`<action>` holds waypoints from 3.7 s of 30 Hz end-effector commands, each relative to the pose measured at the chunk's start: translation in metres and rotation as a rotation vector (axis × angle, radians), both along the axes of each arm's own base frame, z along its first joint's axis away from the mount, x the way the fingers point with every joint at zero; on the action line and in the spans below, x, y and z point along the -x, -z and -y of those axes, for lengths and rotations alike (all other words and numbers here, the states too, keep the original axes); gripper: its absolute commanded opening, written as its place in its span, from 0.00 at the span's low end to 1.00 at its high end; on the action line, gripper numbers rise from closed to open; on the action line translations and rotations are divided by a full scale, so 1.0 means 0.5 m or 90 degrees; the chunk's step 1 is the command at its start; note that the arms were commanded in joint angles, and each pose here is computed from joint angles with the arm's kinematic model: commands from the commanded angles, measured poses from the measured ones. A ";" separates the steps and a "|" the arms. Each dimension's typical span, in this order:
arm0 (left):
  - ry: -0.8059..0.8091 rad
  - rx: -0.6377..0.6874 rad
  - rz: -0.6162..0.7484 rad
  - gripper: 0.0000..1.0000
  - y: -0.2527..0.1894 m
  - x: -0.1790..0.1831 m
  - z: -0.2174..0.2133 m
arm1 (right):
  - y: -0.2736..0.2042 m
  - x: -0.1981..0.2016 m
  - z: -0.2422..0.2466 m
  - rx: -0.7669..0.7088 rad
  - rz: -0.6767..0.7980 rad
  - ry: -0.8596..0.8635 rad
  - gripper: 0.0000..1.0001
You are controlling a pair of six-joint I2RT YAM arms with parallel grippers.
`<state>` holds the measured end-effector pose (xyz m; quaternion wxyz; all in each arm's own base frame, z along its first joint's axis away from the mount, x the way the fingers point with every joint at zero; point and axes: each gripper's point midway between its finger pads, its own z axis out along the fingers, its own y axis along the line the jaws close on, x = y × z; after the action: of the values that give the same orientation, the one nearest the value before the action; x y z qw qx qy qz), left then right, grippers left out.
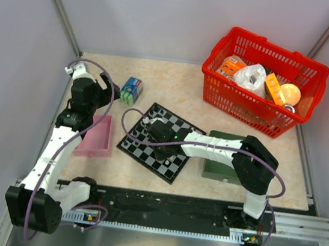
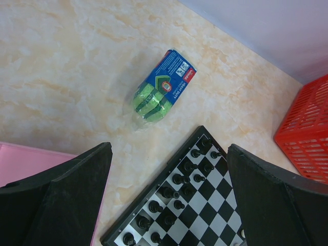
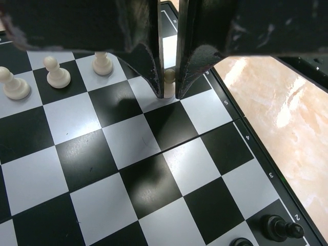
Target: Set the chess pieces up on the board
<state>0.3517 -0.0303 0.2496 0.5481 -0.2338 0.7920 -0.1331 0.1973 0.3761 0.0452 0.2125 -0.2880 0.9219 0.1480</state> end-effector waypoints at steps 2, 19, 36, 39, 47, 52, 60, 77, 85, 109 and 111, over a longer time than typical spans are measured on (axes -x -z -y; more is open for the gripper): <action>-0.002 0.003 0.046 0.99 -0.040 -0.004 -0.003 | -0.044 0.009 -0.028 -0.031 0.020 -0.021 0.14; -0.003 0.000 0.043 0.99 -0.036 -0.003 -0.005 | -0.036 0.008 -0.016 -0.011 0.021 -0.020 0.21; -0.003 0.002 0.041 0.99 -0.033 -0.001 -0.004 | -0.087 0.030 -0.014 -0.043 0.033 -0.038 0.12; -0.004 0.000 0.041 0.99 -0.033 -0.001 -0.005 | -0.086 0.043 -0.001 -0.039 0.029 -0.038 0.11; 0.000 0.006 0.043 0.99 -0.034 -0.002 -0.002 | -0.069 0.070 0.026 -0.015 0.023 -0.039 0.11; 0.004 0.009 0.042 0.99 -0.033 -0.002 0.001 | -0.051 0.078 0.030 0.004 0.023 -0.042 0.11; 0.001 0.008 0.047 0.99 -0.038 0.001 -0.001 | -0.035 0.078 0.027 0.021 0.028 -0.043 0.11; 0.000 0.006 0.044 0.99 -0.035 -0.002 -0.002 | -0.014 0.077 0.026 0.040 0.027 -0.045 0.15; 0.002 0.005 0.045 0.99 -0.037 -0.002 -0.001 | -0.004 0.079 0.026 0.047 0.020 -0.049 0.16; -0.001 0.011 0.052 0.99 -0.046 0.006 -0.002 | -0.239 -0.001 0.066 -0.057 0.205 0.032 0.42; 0.000 0.017 0.054 0.99 -0.042 0.005 0.001 | -0.264 -0.022 0.093 -0.063 0.234 0.068 0.47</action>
<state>0.3485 -0.0299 0.2563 0.5556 -0.2337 0.7860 -0.1375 0.1838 0.3446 0.1278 0.3193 -0.2946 0.8905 0.1351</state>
